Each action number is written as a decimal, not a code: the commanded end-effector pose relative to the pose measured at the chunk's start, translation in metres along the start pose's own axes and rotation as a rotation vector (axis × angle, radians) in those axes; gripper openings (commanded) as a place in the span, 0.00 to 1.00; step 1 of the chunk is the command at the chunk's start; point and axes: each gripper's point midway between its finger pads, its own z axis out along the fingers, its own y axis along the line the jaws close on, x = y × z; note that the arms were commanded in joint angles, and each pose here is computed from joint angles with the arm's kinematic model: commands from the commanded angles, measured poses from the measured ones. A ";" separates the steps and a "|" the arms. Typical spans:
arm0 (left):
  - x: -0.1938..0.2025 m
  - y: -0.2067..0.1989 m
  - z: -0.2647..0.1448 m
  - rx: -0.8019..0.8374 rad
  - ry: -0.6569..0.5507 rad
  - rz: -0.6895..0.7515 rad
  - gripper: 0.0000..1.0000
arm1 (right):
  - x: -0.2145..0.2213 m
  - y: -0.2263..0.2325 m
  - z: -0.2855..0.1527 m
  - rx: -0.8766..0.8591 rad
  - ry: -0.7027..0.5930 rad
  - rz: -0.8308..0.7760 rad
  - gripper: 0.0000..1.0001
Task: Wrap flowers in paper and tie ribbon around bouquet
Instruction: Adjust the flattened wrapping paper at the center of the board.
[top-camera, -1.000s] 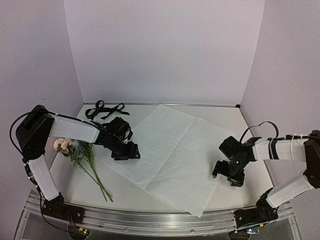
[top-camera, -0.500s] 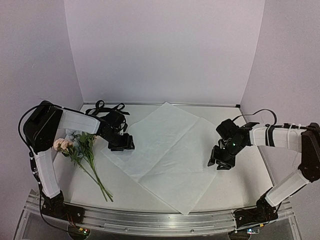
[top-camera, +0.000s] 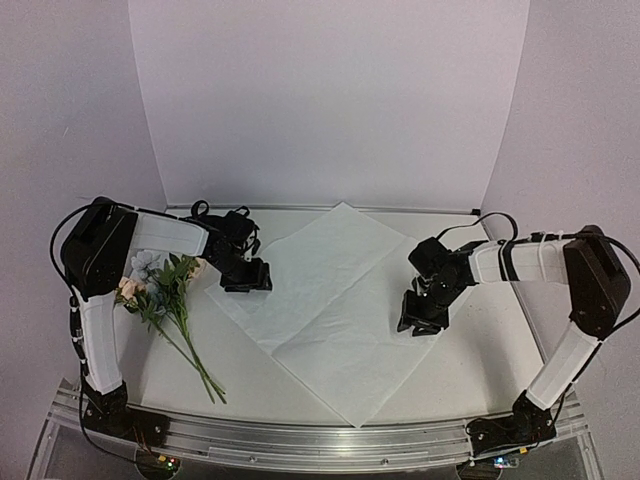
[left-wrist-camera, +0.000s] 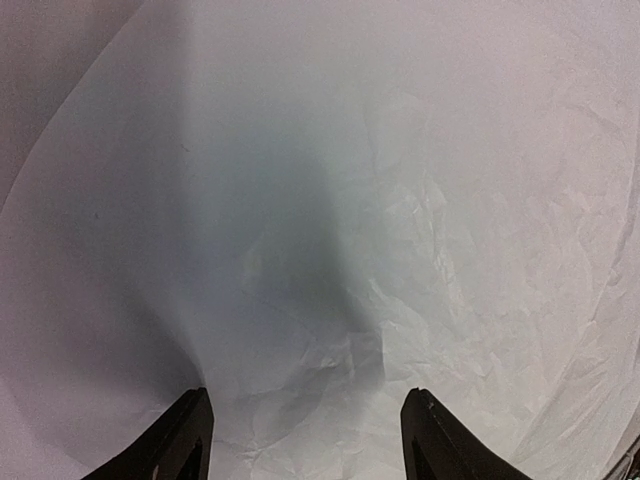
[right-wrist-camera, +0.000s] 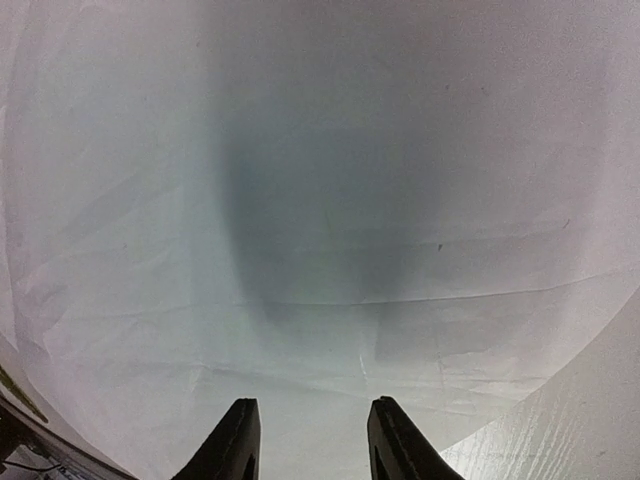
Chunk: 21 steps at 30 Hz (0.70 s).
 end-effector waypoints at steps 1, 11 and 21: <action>-0.006 0.004 -0.005 -0.022 0.008 0.017 0.67 | 0.015 -0.005 0.015 0.071 -0.018 -0.050 0.37; 0.001 0.024 -0.014 -0.054 0.010 -0.007 0.68 | 0.056 -0.010 0.025 0.193 -0.014 -0.115 0.34; -0.032 -0.006 -0.081 0.000 -0.157 -0.024 0.80 | 0.054 0.026 -0.005 0.111 -0.027 -0.134 0.48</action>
